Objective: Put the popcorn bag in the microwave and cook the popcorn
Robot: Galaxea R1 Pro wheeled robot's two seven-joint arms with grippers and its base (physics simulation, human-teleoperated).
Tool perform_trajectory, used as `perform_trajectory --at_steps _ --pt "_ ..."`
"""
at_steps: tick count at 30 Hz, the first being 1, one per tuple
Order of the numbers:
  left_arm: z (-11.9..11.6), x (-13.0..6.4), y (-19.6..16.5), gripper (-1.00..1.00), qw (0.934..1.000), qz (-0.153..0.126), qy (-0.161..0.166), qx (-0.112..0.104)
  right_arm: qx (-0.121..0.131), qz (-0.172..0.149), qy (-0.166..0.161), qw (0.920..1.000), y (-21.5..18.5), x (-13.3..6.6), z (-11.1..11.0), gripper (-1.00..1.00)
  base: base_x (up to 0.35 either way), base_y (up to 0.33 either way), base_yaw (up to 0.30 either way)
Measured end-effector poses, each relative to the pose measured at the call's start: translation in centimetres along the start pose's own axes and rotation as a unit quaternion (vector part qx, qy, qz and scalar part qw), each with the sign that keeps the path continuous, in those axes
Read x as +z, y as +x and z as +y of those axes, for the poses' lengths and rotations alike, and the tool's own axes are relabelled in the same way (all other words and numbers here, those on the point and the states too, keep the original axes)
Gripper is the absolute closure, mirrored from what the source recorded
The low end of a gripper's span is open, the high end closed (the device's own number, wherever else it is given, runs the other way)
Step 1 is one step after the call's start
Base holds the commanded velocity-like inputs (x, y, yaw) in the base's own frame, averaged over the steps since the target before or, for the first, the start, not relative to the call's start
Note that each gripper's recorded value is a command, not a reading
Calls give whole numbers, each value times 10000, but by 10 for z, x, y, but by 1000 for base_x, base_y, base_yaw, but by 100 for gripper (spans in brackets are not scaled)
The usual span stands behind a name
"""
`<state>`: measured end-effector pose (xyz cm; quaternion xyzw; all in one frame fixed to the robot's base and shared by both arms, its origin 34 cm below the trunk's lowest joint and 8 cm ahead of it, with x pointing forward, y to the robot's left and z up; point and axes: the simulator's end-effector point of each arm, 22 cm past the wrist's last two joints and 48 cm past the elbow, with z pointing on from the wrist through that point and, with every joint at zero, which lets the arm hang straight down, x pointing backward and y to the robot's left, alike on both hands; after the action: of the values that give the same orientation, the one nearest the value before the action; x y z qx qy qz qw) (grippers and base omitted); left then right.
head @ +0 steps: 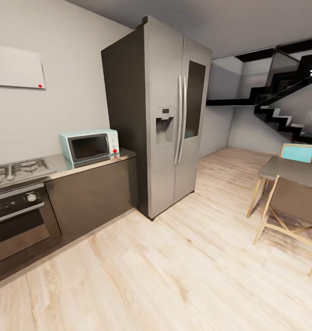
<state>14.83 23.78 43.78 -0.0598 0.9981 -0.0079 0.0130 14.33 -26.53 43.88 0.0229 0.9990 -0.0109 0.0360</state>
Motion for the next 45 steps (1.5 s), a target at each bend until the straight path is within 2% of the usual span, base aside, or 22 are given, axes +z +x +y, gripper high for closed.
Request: perform_trajectory --at_steps 24,45 --pt "2 0 1 -100 10000 29 -35 -17 16 2 56 10000 0 0 -5 -100 293 -156 0" --pt "3 0 1 -100 10000 23 -36 -17 9 3 60 10000 0 0 -5 -100 311 -54 0"
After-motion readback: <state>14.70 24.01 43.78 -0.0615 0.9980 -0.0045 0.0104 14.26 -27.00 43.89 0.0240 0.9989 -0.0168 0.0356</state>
